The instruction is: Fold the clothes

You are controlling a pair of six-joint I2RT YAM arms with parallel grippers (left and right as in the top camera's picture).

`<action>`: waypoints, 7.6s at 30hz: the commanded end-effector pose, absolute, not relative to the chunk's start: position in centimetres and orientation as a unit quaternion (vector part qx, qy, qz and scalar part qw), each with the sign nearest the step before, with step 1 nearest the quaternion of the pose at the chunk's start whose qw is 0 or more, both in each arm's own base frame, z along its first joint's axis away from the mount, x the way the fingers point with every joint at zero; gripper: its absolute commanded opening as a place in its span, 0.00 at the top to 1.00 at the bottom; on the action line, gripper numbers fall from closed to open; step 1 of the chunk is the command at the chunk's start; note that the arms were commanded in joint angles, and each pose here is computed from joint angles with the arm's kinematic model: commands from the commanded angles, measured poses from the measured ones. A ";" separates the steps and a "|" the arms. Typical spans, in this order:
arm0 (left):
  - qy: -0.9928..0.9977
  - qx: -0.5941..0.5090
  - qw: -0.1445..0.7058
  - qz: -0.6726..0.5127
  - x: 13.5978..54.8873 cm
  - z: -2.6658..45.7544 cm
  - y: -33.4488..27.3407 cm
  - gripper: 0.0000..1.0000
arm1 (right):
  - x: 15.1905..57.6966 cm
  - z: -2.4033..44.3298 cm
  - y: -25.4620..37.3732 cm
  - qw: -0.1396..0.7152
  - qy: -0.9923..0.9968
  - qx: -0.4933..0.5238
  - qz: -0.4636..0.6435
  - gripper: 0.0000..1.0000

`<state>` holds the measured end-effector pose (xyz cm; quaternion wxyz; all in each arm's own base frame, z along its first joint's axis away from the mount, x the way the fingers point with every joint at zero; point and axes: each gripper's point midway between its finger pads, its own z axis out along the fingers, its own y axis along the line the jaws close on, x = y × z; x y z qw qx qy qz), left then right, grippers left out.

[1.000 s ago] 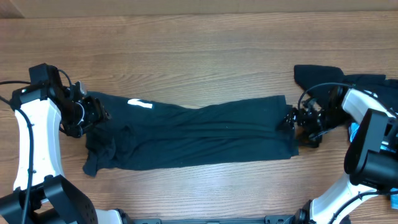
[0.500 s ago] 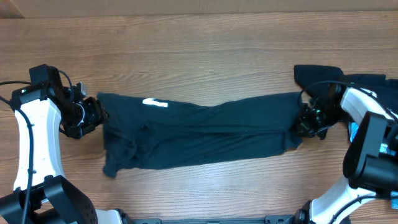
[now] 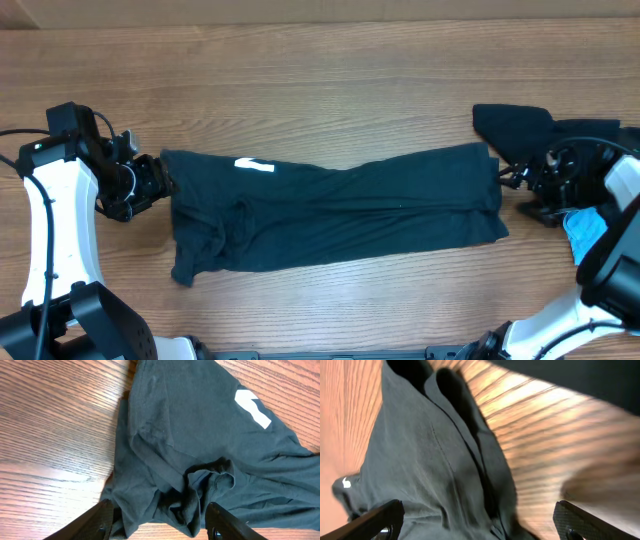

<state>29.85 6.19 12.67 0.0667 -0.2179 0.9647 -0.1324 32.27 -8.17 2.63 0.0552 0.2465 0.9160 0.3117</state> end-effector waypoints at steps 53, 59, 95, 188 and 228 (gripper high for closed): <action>0.962 -0.174 0.163 -0.132 31.9 24.6 6.3 0.35 | 27.6 10.2 25.8 0.066 0.957 -0.099 0.266 0.96; 0.962 -0.174 0.162 -0.132 31.9 24.6 6.3 0.33 | 27.2 9.6 30.8 0.054 0.939 -0.100 0.324 0.89; 0.961 -0.173 0.174 -0.124 32.4 24.7 6.7 0.18 | 32.0 6.8 18.3 0.048 0.952 0.081 0.292 0.96; 0.982 -0.140 0.124 -0.015 40.2 21.7 -5.9 0.37 | 27.0 18.1 25.6 0.089 0.874 -0.161 0.449 0.92; 0.979 -0.139 0.146 -0.030 38.9 26.9 -0.5 0.21 | 30.9 12.3 36.9 0.164 0.889 -0.198 0.380 0.93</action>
